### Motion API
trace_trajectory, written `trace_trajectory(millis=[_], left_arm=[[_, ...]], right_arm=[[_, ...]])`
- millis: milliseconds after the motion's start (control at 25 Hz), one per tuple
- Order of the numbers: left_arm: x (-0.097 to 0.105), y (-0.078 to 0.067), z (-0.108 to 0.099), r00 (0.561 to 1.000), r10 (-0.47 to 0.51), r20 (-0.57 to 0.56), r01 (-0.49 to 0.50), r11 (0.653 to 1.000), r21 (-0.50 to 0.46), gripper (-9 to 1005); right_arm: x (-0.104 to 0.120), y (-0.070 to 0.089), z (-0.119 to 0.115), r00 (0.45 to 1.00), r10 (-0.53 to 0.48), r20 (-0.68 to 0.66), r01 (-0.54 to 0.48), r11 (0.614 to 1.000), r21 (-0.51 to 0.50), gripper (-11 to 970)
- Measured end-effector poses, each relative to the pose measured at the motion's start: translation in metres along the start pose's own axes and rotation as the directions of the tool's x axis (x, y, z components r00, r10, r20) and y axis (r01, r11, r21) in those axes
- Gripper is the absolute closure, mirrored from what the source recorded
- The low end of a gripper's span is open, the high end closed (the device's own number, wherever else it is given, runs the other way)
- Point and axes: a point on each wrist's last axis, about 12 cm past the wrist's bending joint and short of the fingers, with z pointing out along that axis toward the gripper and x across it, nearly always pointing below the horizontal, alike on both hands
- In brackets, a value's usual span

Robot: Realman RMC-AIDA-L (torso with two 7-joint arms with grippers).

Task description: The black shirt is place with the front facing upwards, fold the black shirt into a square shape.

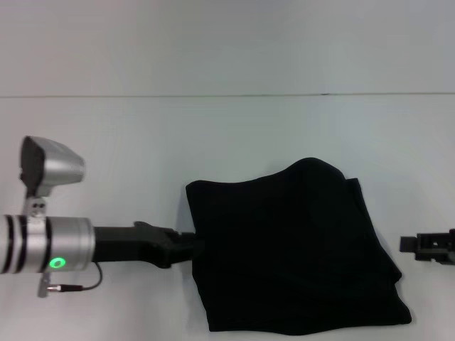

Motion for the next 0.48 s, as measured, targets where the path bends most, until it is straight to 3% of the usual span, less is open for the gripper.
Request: trace_trajectory(millis=[200, 320, 480], left_arm=[[0.003, 0.002, -0.025, 0.998, -0.021, 0.063, 0.020, 0.999, 0.026, 707], [0.010, -0.008, -0.034, 0.996, -0.006, 0.085, -0.004, 0.992, 0.125, 643], [0.020, -0.022, -0.030, 0.996, 0.037, 0.083, -0.056, 0.972, 0.230, 645]], right_arm=[[0.000, 0.017, 0.009, 0.998, -0.059, 0.001, 0.058, 0.984, -0.167, 425], [0.001, 0.026, 0.021, 0.998, -0.055, -0.016, 0.049, 0.963, -0.264, 555], [0.000, 0.040, 0.042, 0.996, -0.068, -0.064, 0.043, 0.942, -0.333, 684]])
